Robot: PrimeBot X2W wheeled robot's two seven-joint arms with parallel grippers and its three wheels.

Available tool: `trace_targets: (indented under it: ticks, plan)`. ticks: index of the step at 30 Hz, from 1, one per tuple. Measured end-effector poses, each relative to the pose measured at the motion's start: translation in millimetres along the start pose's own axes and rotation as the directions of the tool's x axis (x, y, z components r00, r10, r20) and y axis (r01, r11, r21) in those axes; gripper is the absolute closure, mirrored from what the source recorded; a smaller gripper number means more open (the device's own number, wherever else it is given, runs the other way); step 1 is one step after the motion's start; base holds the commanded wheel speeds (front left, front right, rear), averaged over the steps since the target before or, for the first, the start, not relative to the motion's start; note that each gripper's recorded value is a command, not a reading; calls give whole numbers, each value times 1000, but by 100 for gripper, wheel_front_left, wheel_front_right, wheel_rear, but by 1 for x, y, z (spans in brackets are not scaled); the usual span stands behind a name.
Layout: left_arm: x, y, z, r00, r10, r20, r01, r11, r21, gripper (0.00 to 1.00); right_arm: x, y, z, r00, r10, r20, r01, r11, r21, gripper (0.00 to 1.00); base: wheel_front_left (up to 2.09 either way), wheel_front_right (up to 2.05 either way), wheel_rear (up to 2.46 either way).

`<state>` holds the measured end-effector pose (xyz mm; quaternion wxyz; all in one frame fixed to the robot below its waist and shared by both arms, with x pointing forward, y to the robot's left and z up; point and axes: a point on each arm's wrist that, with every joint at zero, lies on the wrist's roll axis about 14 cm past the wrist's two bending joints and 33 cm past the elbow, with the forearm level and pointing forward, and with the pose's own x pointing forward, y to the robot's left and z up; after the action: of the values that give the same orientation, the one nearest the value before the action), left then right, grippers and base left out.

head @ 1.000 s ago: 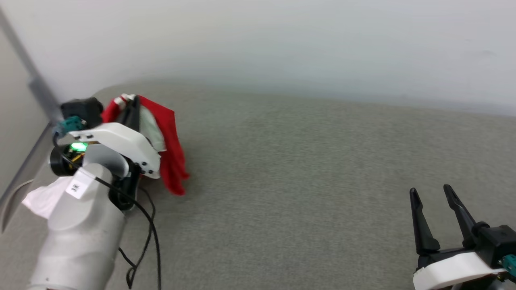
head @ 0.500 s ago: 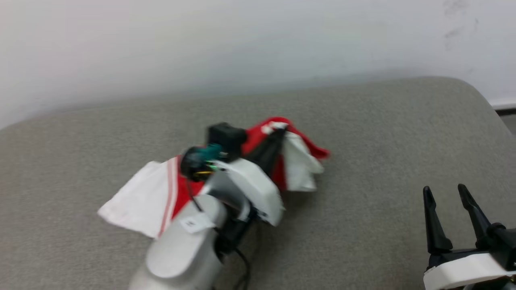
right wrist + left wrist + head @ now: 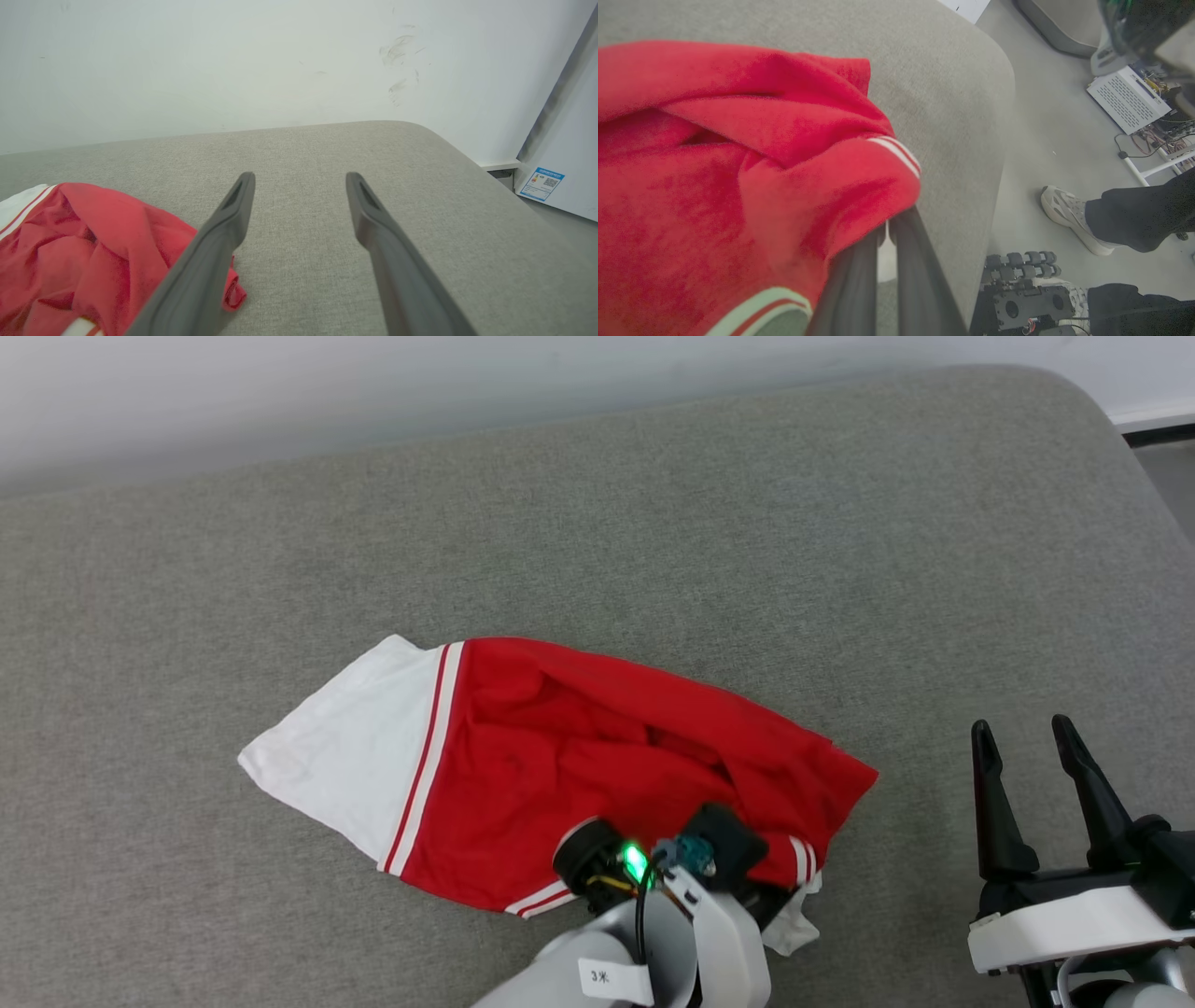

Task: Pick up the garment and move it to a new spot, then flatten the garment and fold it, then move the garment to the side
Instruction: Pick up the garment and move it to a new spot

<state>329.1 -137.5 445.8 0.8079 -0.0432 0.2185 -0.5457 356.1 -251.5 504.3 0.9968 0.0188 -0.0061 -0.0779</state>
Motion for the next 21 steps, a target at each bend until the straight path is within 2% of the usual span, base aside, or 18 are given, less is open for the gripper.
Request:
trace_targets:
  ticks: [4, 5, 6, 11, 15, 18, 21]
  plan:
    - [-6, 0, -29, 998, 5, -67, -7, 999, -31, 100, 4, 3, -6, 1000, 10, -11, -9, 1000, 4, 0, 0, 0, 0]
    - [-8, 1, -30, 998, 8, -68, -10, 1000, -30, 82, 5, 4, -4, 1000, 11, -5, -11, 1000, 2, 0, 0, 0, 0]
    - [-13, 0, -19, 1000, 24, -12, -24, 1000, -15, 0, 7, 5, 2, 1000, 17, 15, -17, 1000, -5, 0, 0, 0, 0]
    - [-27, -6, 9, 992, 58, 112, -63, 997, 34, 0, 8, 13, 15, 998, 45, 49, -44, 999, -20, 0, 0, 0, 0]
    - [-46, -5, 35, 965, 114, 237, -129, 990, 49, 0, 5, 21, 26, 995, 74, 71, -72, 997, -24, 0, 0, 0, 0]
    - [-64, 1, 55, 926, 175, 336, -201, 979, 43, 0, 0, 26, 29, 993, 92, 71, -90, 996, -28, 0, 0, 0, 0]
    - [-88, 14, 73, 864, 262, 429, -297, 955, 15, 0, -3, 32, 35, 991, 112, 78, -110, 994, -27, 0, 0, 0, 0]
